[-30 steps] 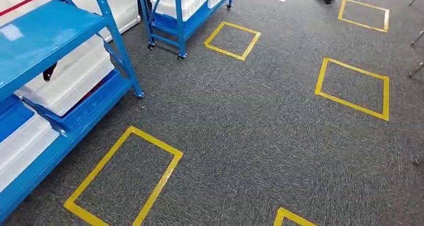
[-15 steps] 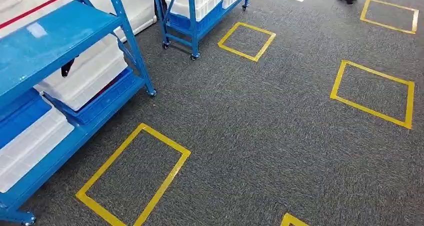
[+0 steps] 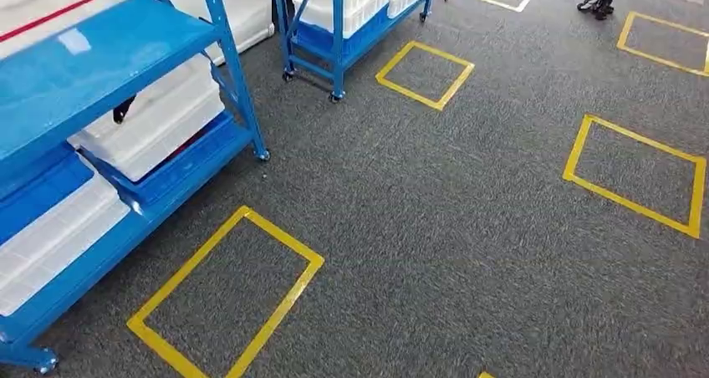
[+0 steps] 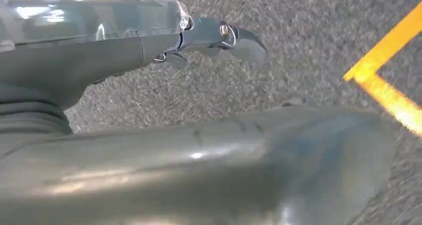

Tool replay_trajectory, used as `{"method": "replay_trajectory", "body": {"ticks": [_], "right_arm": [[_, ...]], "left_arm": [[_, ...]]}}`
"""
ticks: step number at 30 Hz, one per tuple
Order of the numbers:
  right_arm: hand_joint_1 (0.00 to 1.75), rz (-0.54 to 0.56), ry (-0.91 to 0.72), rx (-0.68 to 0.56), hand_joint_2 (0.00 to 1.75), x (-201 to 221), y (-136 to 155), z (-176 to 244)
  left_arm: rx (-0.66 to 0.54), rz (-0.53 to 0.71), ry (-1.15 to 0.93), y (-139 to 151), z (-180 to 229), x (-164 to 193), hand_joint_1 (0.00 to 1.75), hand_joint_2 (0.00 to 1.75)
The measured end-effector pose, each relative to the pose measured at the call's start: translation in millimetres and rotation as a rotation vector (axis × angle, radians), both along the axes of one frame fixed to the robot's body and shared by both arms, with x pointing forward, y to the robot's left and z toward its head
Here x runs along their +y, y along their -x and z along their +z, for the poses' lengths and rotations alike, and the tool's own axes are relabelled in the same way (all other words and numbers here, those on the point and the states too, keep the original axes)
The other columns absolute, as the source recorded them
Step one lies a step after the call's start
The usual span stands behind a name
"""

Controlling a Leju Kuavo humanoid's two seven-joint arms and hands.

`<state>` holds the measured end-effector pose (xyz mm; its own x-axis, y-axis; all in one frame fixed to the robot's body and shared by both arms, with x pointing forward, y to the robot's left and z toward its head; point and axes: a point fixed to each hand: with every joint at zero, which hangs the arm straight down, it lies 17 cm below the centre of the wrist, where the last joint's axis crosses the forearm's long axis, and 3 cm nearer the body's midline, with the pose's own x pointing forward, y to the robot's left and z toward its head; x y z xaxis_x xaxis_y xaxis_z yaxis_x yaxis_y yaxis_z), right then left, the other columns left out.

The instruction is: Take the parts from the cabinet and place them on the table.

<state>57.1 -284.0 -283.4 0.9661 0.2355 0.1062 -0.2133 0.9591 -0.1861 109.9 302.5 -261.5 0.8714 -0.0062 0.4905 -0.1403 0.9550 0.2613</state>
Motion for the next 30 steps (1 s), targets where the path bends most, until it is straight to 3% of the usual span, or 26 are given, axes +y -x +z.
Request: {"method": "replay_trajectory", "body": {"ticks": [8, 30], "right_arm": [[0.0, 0.006, -0.002, 0.019, 0.0, 0.1, 11.6, -1.2], [0.0, 0.091, 0.01, 0.031, 0.0, -3.0, 7.8, -0.8]], "left_arm": [[0.008, 0.002, 0.005, 1.0, -0.7, -2.3, 0.0, 0.0], [0.009, -0.01, -0.017, -0.7, 0.0, -2.7, 0.0, 0.0]]}}
